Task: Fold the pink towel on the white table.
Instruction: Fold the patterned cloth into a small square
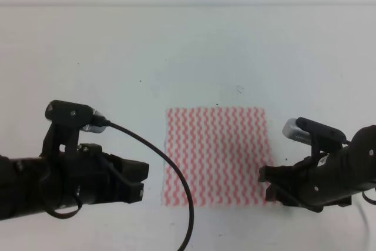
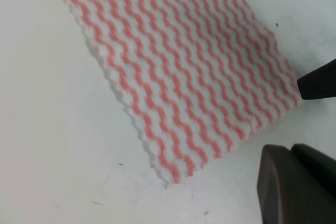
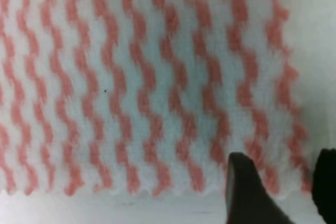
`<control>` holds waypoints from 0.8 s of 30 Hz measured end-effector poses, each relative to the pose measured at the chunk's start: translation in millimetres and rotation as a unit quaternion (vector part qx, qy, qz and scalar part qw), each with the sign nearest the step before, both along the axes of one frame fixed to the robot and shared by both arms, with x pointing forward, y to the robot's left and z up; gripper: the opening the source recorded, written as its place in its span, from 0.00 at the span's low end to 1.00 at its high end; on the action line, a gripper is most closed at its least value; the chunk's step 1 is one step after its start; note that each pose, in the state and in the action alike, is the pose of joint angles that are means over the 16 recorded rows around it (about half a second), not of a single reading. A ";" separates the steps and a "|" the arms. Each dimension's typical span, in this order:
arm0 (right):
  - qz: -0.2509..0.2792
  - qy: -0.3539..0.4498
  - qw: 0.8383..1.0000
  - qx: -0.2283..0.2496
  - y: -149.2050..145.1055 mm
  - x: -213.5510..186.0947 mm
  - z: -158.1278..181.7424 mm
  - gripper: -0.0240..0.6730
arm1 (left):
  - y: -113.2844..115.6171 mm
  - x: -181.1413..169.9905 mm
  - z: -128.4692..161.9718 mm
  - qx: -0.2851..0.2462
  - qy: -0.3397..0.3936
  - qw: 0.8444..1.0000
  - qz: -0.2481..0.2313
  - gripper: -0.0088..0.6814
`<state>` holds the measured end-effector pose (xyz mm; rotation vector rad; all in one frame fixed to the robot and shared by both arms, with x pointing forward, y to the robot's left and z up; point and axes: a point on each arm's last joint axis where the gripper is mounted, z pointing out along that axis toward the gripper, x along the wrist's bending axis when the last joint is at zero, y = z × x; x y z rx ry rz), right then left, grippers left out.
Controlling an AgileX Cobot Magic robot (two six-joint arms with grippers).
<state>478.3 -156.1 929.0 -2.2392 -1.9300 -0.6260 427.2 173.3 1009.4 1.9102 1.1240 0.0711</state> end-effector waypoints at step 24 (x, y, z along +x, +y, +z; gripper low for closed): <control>0.000 -0.015 1.000 0.009 4.1 1.6 2.4 0.26 | -0.2 0.3 -0.5 0.001 0.001 1.000 -0.001 0.00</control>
